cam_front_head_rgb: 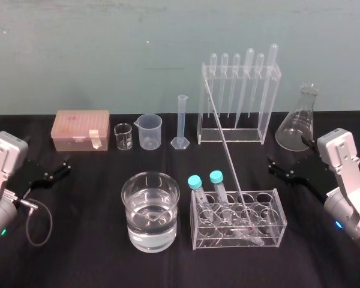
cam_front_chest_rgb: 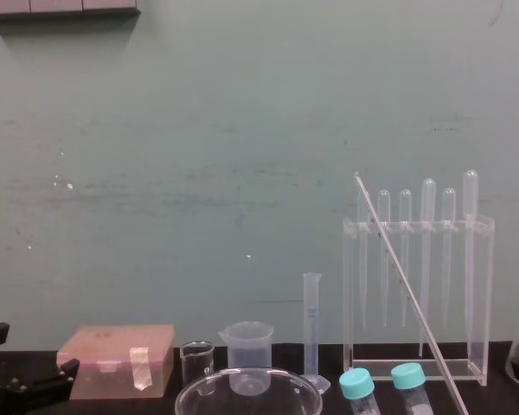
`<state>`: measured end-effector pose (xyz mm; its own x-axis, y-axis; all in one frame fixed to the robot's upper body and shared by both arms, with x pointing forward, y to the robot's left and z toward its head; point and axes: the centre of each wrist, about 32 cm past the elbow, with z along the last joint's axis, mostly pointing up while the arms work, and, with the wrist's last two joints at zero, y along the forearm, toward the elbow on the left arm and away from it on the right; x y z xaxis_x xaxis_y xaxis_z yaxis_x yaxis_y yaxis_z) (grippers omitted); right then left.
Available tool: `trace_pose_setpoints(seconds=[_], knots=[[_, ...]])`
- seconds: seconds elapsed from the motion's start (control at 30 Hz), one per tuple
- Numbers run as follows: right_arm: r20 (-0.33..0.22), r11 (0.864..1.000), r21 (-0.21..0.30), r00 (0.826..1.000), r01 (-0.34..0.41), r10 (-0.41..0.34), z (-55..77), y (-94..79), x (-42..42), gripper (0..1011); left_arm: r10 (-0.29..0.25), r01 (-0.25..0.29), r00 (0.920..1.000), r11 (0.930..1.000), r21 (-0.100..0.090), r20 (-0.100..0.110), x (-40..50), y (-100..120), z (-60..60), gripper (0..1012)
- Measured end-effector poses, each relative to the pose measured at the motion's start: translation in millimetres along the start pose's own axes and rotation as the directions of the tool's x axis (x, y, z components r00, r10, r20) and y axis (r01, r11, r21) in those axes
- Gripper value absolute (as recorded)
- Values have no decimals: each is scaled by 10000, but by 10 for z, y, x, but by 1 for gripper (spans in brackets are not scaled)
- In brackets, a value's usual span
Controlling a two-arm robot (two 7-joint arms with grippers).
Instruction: Hold the thermometer with one hand and immerse one end into the beaker, then reinsert it into the test tube rack.
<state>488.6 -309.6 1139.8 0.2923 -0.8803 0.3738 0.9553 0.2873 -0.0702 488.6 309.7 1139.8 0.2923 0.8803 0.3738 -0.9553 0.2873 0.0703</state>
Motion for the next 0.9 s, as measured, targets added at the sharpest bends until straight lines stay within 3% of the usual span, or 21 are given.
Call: trace_pose_setpoints(seconds=[0.9], knots=[[0, 10000, -2, 10000, 0, 0, 0, 0, 0, 1003, -1, 1, 10000, 10000, -1, 0, 0, 0, 0, 1008]])
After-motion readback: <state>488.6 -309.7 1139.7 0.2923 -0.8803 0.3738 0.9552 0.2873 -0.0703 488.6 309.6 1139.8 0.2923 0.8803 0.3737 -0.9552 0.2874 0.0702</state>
